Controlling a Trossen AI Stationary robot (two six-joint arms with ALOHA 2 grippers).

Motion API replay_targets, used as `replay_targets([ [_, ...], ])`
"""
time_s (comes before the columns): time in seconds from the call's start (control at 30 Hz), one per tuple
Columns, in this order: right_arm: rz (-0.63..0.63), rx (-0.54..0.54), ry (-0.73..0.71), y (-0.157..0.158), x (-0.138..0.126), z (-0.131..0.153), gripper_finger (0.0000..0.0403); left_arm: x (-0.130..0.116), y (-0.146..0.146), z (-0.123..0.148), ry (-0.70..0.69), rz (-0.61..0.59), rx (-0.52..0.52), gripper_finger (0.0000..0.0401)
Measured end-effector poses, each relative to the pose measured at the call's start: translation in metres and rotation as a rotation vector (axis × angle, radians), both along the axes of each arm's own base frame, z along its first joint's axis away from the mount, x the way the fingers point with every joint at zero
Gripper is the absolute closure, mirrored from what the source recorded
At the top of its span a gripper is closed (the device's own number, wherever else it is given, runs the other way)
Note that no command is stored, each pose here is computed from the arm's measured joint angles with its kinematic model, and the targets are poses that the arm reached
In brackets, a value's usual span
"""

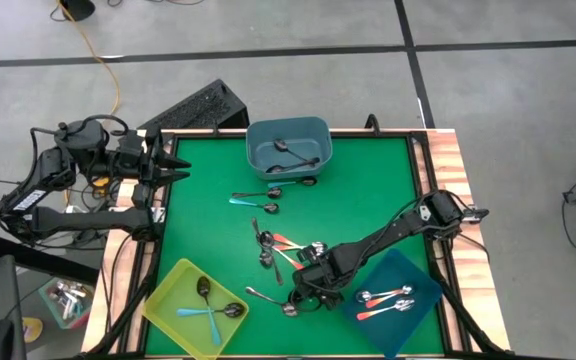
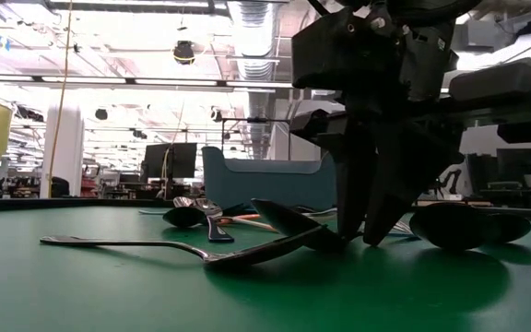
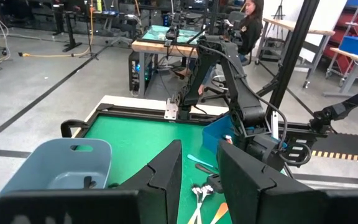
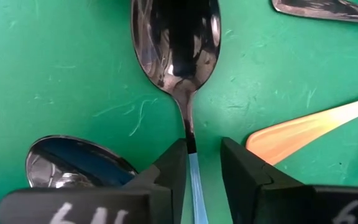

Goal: Sort silverware by color (type)
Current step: Put the light blue spoon into the yellow bin

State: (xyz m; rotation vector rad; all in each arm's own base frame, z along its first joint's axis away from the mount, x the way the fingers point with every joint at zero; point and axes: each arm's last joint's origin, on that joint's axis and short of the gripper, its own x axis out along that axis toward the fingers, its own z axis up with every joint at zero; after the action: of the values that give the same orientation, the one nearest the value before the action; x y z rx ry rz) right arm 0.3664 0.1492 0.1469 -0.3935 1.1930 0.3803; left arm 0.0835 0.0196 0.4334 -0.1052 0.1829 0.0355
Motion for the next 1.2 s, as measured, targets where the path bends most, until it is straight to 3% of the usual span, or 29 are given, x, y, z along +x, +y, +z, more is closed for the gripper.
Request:
replay_targets([
  [0.23,-0.010,-0.004,-0.001,0.002,-0.001,0.000,0.0362,0.000,0.000,0.000,0.000,0.000,-0.001,0.0315],
  [0.37,-0.105,0.028,0.001,0.001,0.000,0.002,0.0394,0.000,0.000,0.000,0.000,0.002,-0.009,0.0315],
  [0.53,-0.218,0.085,-0.006,-0.001,0.005,0.009,0.0394,0.000,0.000,0.000,0.000,0.002,-0.010,0.0315],
  [0.87,-0.268,0.165,-0.143,-0.006,0.031,0.044,0.0397,0.000,0.000,0.000,-0.001,0.004,-0.019,0.0315],
  [1.2,-0.362,0.205,-0.447,-0.026,0.067,0.097,0.0397,0.000,0.000,0.000,-0.001,0.005,-0.029,0.0315],
])
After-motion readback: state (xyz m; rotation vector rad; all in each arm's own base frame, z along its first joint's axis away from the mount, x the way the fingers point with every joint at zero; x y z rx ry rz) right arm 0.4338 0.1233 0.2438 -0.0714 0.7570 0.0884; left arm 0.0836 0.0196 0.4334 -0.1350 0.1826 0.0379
